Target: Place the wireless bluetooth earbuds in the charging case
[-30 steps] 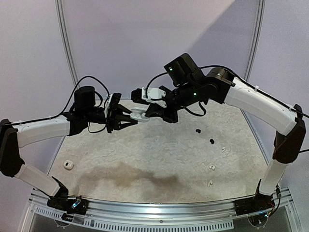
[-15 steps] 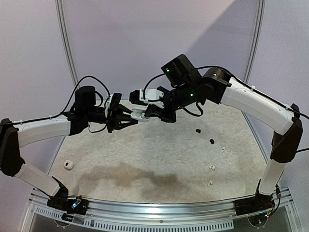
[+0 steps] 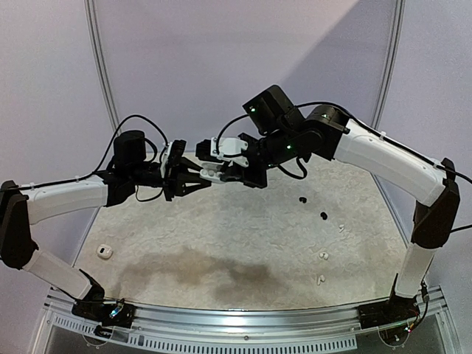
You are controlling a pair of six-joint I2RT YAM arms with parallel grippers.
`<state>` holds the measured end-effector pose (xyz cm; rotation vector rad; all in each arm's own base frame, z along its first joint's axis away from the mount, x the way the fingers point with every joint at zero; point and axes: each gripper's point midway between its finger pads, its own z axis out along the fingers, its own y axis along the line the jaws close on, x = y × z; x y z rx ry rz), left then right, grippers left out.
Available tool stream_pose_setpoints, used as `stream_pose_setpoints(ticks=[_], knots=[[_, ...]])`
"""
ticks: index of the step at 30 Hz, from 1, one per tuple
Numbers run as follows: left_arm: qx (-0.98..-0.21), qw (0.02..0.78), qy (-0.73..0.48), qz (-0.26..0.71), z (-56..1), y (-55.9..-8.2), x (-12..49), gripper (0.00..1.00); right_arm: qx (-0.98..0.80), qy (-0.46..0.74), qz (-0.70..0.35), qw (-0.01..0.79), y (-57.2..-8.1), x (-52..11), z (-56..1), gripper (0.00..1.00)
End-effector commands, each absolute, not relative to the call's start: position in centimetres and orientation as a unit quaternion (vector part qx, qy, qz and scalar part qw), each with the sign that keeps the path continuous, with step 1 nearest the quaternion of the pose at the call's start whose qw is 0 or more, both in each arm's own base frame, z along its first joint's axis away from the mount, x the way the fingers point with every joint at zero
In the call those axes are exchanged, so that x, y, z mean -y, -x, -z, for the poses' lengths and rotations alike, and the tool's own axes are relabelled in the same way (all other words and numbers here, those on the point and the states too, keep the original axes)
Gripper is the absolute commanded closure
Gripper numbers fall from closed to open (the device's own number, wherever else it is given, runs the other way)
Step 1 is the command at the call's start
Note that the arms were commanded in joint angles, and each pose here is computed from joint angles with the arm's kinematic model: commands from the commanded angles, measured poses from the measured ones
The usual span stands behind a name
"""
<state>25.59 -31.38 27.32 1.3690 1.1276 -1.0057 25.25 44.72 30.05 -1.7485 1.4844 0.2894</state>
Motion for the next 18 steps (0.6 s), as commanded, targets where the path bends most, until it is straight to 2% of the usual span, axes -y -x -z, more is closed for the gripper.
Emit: stream_pose_setpoints(ticks=[1,12,18], knots=[[-0.469,0.526,-0.563,0.431,-28.1,-25.7,31.7,1.0,-0.593,0.675,-0.12,0.422,-25.4,-44.7,-31.6,0.75],[-0.534,0.504,-0.507,0.451,-27.4,-27.1,31.3,1.0,-0.576,0.593,-0.222,0.517,-24.5,-44.1,-39.9,0.67],[-0.554,0.502,-0.486,0.452,-27.2,-27.5,31.1,1.0,-0.658,0.448,-0.278,0.537,-28.9,-39.7,-43.2,0.55]])
